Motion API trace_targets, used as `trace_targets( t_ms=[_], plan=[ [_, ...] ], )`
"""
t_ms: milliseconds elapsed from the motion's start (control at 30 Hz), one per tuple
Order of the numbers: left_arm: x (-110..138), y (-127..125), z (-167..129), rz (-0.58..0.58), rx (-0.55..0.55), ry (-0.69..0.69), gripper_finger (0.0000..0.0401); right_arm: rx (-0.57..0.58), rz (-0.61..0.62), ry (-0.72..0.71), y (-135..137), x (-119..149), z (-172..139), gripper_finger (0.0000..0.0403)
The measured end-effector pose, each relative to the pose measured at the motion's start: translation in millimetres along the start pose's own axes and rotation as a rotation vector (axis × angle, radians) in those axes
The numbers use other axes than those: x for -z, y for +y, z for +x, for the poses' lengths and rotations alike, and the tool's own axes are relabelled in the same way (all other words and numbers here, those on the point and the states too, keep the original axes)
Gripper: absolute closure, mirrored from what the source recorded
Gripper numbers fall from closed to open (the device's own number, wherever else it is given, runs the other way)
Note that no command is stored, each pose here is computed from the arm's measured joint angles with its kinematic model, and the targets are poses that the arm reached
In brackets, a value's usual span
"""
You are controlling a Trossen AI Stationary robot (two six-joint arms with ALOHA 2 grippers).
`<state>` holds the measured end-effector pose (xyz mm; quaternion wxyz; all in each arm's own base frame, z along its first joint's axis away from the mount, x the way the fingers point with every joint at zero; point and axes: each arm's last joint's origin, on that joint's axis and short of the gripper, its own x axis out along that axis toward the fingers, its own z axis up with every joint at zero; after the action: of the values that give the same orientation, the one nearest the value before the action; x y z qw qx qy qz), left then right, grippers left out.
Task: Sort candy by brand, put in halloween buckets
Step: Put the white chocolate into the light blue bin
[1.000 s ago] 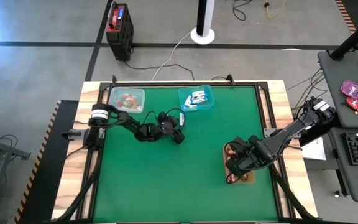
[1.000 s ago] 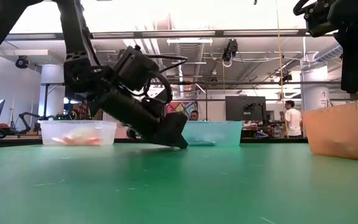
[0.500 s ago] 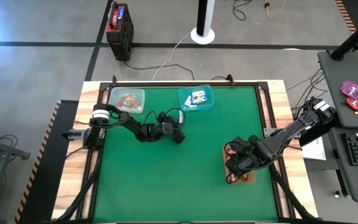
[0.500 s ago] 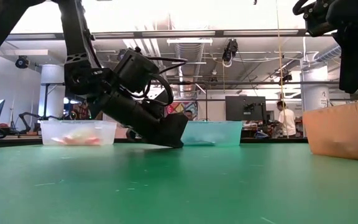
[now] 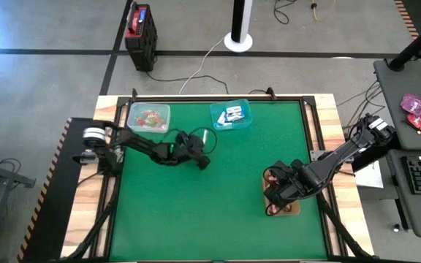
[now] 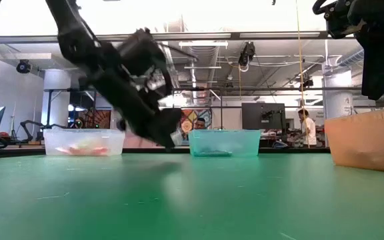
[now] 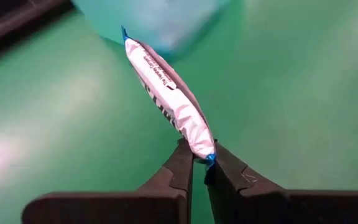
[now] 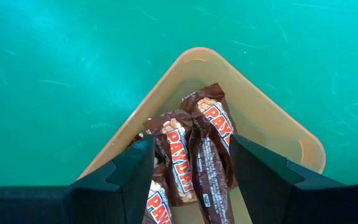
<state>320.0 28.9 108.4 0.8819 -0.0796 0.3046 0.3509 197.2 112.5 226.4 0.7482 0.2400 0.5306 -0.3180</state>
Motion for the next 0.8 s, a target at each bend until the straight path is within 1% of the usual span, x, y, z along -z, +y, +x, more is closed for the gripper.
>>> trace_targets(
  t_ms=[100, 200, 300, 367, 500, 600, 633, 700, 800],
  plan=[
    [-14.9, 7.4, -18.3, 0.028, -0.009, -0.002, 0.0392, -0.005, 0.002, -0.001, 0.5, -0.1, 0.1, 0.0202],
    [-33.8, 12.6, -37.3, 0.087, 0.015, -0.062, 0.0392, -0.012, 0.004, -0.003, 1.2, -0.2, 0.1, 0.0202],
    [-62.8, 20.2, -51.0, 0.203, 0.075, -0.143, 0.0392, -0.015, 0.004, -0.003, 1.5, -0.3, 0.1, 0.0202],
    [-81.6, 29.6, -51.3, 0.26, 0.142, -0.171, 0.0392, -0.016, 0.004, -0.004, 1.6, -0.3, 0.1, 0.0202],
    [-119.6, 56.2, -36.4, 0.296, 0.3, -0.184, 0.0392, -0.019, 0.006, -0.006, 1.9, -0.4, 0.1, 0.0202],
    [-136.4, 74.5, -15.0, 0.338, 0.382, -0.128, 0.0392, -0.022, 0.007, -0.006, 2.1, -0.5, 0.0, 0.0202],
    [-141.1, 79.2, -7.0, 0.335, 0.39, -0.106, 0.039, -0.024, 0.008, -0.006, 2.3, -0.5, 0.1, 0.0202],
    [-151.8, 86.5, 8.9, 0.32, 0.371, -0.077, 0.0378, -0.026, 0.009, -0.006, 2.5, -0.5, 0.0, 0.0202],
    [-163.0, 95.2, 32.4, 0.333, 0.348, -0.002, 0.0344, -0.028, 0.009, -0.007, 2.7, -0.6, 0.1, 0.0202]
  ],
)
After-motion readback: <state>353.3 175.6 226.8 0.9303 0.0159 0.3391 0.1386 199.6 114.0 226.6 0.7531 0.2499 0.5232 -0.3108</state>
